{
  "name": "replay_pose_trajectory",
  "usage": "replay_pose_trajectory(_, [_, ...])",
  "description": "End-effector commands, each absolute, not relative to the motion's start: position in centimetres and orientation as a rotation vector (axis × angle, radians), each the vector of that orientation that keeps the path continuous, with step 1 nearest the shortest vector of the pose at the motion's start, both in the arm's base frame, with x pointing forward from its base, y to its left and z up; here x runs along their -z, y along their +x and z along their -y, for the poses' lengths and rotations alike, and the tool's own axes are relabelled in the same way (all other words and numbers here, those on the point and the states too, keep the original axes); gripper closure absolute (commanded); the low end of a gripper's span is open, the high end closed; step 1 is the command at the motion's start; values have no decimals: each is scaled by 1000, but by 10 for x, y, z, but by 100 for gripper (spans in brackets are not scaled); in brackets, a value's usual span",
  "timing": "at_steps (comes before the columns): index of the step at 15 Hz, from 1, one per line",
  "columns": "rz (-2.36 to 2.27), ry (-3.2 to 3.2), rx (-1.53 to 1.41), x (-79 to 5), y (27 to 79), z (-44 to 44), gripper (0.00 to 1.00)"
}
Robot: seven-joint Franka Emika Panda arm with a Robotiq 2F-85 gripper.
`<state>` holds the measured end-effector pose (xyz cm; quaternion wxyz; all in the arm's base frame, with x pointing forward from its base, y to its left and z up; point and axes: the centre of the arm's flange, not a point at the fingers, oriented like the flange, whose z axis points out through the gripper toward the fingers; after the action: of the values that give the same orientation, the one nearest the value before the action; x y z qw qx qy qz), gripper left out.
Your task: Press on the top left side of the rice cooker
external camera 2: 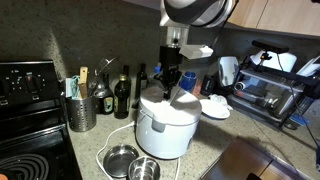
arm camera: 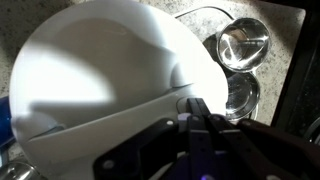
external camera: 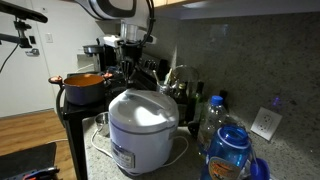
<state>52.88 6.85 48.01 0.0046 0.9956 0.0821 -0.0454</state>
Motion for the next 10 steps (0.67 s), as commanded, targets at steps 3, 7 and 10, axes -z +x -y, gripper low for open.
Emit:
replay_pose_trajectory(3, [-278,3110,170,-481,533,-80,100])
replay_pose_trajectory(7, [-307,3114,167,-486,531,-91,100])
replay_pose_trajectory(10, [-320,3112,146,-494,530,-97,100])
